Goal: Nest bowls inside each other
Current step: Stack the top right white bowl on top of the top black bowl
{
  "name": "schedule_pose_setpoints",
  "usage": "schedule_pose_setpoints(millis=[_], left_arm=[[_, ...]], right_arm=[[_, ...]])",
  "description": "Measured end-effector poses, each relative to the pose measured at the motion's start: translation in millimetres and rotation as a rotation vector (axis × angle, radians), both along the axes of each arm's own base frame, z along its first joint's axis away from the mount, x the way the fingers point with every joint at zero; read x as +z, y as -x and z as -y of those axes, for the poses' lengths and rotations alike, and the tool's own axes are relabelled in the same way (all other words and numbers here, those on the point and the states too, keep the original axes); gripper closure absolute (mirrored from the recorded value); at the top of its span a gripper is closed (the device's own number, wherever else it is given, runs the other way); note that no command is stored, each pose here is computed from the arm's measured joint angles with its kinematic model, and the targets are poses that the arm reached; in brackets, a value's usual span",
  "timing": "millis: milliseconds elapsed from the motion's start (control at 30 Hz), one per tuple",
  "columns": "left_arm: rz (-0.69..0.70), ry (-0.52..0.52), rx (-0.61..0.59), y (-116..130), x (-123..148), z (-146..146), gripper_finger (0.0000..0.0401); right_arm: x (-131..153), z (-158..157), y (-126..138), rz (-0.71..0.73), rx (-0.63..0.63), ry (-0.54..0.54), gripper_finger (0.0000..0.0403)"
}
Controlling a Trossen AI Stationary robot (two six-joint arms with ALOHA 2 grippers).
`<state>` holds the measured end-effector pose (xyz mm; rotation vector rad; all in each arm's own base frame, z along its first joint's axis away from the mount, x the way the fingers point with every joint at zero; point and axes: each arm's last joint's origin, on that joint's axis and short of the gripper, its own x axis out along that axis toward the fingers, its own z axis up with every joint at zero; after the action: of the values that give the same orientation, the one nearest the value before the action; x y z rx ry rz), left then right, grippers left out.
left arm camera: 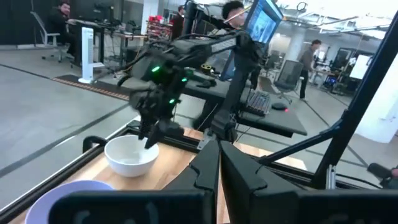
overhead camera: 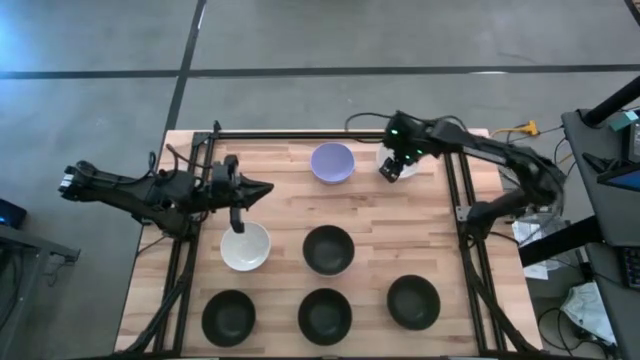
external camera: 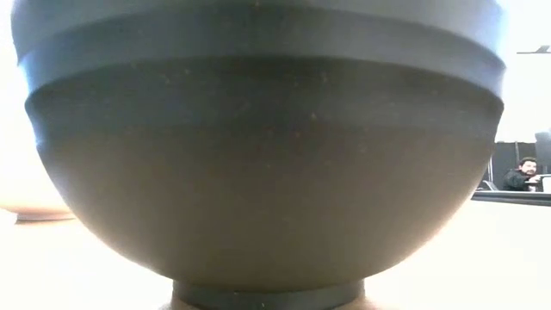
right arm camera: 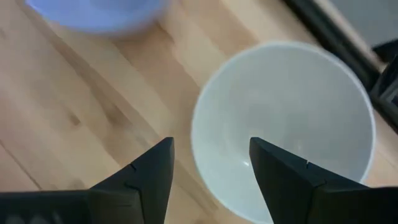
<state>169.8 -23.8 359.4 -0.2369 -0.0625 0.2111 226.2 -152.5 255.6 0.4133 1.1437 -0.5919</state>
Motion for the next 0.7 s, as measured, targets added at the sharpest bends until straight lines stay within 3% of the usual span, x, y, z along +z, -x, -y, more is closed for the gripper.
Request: schedule_pose_setpoints(millis=[233, 533, 700], left_arm=[[0.019, 0.004, 0.000, 5, 3, -1, 0.0401], [0.046, 0.012, -0.001, 12, 7, -2, 0.0401], [0.046, 0.010, -0.001, 13, 7, -3, 0.0401]], right_arm=[[-25, 23, -27, -0.199, 0.078, -0.109, 0.0197], [-49, 29, -36, -0.278, 0.101, -0.163, 0.0199], [-59, 30, -38, -0.297, 0.104, -0.195, 0.0225]])
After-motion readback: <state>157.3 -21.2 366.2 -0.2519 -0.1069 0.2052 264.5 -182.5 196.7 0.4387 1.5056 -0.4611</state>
